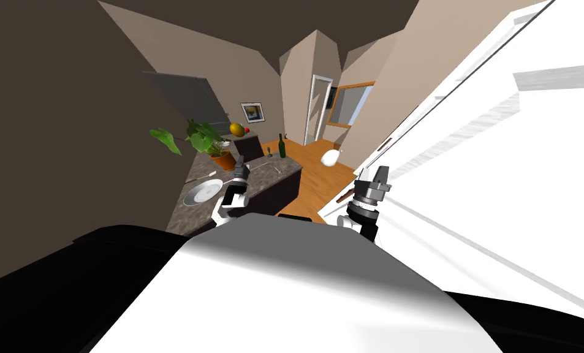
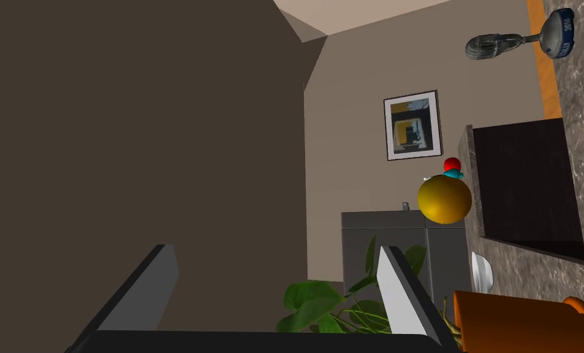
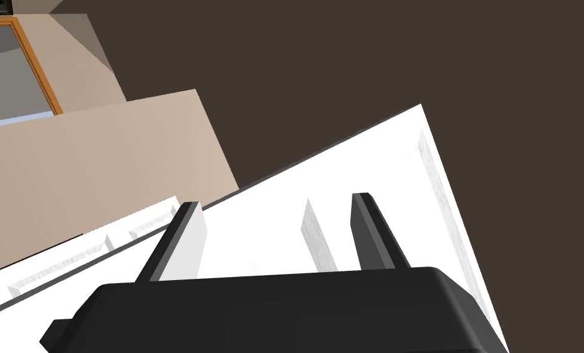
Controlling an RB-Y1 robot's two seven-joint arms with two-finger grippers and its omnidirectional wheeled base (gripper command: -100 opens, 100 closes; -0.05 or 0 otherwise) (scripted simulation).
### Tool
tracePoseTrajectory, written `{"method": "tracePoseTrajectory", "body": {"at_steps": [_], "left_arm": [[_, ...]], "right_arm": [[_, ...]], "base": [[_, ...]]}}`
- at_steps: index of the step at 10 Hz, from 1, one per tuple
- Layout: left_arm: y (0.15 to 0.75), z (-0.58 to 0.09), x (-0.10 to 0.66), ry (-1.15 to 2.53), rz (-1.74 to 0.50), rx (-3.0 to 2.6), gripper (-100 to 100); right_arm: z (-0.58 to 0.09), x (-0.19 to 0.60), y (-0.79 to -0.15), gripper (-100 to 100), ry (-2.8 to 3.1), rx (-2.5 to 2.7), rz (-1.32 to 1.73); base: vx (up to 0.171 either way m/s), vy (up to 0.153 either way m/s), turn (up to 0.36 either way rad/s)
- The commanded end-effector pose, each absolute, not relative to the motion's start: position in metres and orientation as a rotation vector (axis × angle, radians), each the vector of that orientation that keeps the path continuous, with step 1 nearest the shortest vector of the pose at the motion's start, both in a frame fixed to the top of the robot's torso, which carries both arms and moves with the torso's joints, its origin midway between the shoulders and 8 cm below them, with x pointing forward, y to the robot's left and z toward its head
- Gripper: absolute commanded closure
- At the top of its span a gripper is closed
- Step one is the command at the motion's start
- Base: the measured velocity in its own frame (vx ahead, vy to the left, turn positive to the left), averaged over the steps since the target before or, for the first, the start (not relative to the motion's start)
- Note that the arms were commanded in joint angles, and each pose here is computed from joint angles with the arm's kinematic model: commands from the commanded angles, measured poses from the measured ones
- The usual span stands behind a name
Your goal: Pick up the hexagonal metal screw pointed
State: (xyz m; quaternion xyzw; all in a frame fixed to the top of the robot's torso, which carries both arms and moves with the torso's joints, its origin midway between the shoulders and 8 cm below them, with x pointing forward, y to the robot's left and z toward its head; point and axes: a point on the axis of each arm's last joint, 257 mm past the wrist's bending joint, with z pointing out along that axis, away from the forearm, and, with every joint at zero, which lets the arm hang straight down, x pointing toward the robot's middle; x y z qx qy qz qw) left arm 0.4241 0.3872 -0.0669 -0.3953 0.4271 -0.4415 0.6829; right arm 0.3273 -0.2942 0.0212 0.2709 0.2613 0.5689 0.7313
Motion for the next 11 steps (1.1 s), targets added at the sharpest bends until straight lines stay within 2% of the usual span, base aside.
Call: {"method": "tracePoseTrajectory", "body": {"at_steps": [1,9,11], "left_arm": [[0.409,-0.072,0.431,0.973,-0.944,-0.919,-100],[0.487,-0.099,0.451,1.049,-0.765,-1.083,-100],[0.489,-0.110,0.451,1.073,-0.749,-1.117,-100]], "right_arm": [[0.021,0.327,-0.294,0,0.575,0.596,1.252],[0.021,0.327,-0.294,0,0.575,0.596,1.252],[0.021,0.327,-0.294,0,0.575,0.596,1.252]], "base": [[-0.026,0.019,-0.220],[-0.026,0.027,-0.189],[-0.014,0.022,-0.043]]}}
